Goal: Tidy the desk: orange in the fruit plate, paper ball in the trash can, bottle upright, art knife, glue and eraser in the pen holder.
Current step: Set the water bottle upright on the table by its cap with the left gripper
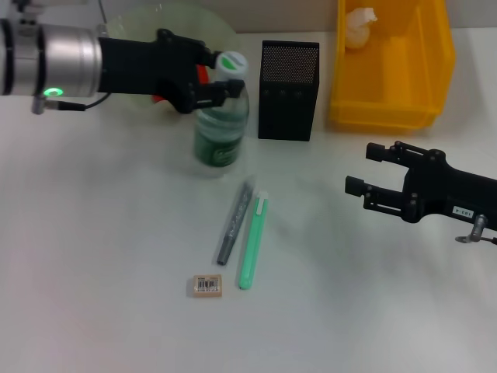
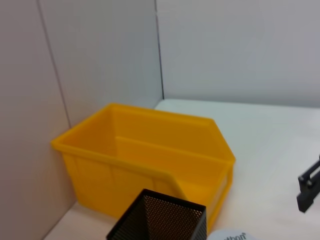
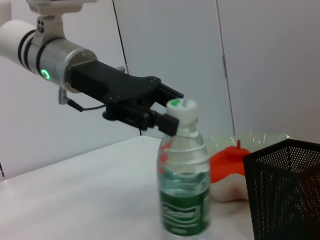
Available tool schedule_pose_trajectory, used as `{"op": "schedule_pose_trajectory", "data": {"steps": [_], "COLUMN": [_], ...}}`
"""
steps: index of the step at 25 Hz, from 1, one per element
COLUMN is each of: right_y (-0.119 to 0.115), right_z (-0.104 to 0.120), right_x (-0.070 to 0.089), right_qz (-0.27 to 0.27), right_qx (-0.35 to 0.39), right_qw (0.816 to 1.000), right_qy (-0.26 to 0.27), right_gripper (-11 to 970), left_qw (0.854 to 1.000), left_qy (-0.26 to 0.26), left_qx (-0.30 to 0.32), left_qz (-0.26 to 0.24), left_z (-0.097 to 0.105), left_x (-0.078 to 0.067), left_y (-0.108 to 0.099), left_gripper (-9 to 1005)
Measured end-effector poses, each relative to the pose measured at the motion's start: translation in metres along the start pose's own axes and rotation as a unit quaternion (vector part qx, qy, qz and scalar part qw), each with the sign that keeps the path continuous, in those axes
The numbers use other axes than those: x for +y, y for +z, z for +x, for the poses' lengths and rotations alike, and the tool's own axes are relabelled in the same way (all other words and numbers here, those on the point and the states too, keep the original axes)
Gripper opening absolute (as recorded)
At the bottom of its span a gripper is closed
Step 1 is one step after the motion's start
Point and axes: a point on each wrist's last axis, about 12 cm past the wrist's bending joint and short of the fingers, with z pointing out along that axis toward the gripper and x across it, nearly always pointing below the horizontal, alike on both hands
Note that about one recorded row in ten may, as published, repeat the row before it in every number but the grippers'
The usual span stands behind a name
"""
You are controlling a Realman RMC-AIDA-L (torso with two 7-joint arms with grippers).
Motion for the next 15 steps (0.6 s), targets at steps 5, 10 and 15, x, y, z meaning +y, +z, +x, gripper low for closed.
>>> {"op": "schedule_pose_trajectory", "data": {"steps": [5,10,15], "right_y": [0.003,0.005,0.008], "right_z": [-0.002,-0.003,-0.005], "right_x": [0.0,0.0,-0.001], "right_qz": [-0.004,-0.007,-0.01], "right_qx": [0.0,0.0,-0.002], "right_qw": [1.0,1.0,1.0], "right_qy": [-0.001,-0.003,-0.005], "right_gripper": [738,738,738], "left_qw": [0.999,0.998,0.996], "left_qy": [-0.027,-0.048,-0.06], "left_qx": [-0.022,-0.038,-0.051], "left_qz": [-0.009,-0.023,-0.032], "left_z": [0.011,0.021,0.028], "left_x": [0.001,0.002,0.003], "left_y": [-0.016,-0.03,-0.044], "left_gripper": [441,445,449]}}
